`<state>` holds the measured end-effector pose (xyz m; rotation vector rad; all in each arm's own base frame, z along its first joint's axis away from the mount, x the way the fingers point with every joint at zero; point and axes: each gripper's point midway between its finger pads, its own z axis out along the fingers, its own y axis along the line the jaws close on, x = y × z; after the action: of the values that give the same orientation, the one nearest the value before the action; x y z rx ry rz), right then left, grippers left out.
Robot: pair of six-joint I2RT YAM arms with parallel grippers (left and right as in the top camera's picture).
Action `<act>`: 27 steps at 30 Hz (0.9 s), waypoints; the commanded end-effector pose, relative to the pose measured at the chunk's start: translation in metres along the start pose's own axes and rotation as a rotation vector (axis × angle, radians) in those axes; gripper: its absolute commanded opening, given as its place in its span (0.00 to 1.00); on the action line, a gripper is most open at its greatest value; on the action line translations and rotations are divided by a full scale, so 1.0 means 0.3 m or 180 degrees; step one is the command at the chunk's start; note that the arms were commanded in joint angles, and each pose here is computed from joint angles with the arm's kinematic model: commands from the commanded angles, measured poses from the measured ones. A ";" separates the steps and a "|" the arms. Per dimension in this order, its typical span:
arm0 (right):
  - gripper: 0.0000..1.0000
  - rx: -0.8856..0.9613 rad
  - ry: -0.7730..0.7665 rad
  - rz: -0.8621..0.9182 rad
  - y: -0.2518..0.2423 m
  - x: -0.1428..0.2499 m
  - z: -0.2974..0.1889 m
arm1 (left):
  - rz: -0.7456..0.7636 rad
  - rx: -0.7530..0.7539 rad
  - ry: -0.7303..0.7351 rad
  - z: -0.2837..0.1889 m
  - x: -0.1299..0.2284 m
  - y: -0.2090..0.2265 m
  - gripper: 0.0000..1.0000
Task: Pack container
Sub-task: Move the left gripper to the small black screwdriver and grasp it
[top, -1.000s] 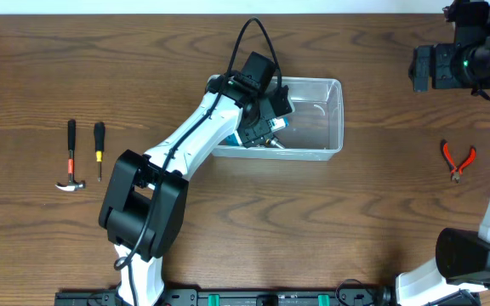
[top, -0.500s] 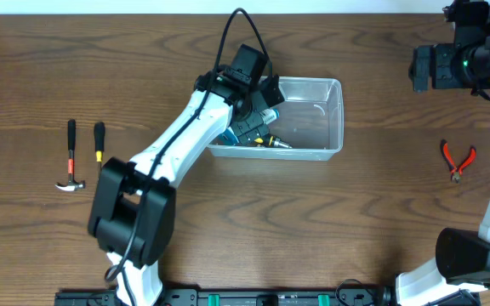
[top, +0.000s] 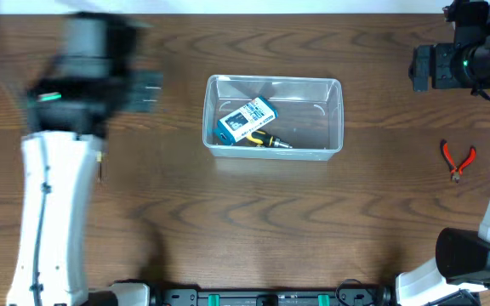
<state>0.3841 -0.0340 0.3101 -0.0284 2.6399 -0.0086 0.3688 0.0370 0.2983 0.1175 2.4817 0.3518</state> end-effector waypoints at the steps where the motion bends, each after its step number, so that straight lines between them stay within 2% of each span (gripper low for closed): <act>1: 0.99 -0.0017 0.0013 0.0034 -0.002 0.002 0.006 | -0.0781 0.0077 0.0359 0.082 0.102 0.109 0.98; 5: 0.99 -0.0016 0.0014 0.0010 -0.002 0.002 0.006 | -0.1047 0.0010 0.0585 0.168 0.174 0.201 0.98; 11: 0.99 -0.0009 0.0037 0.0011 -0.003 0.008 0.006 | -0.1023 0.0006 0.0858 0.337 0.215 0.217 0.98; 20: 0.99 -0.0016 0.0098 0.0016 -0.001 0.023 0.005 | -0.0965 0.0167 0.1546 0.610 0.359 0.148 0.98; 27: 0.99 -0.0013 0.0089 0.0019 -0.003 0.021 0.005 | -0.0810 0.0291 0.1898 0.725 0.456 0.102 0.98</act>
<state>0.3792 -0.0336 0.3075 -0.0276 2.6623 -0.0055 0.3918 0.1372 0.0710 -0.3449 3.0216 0.1916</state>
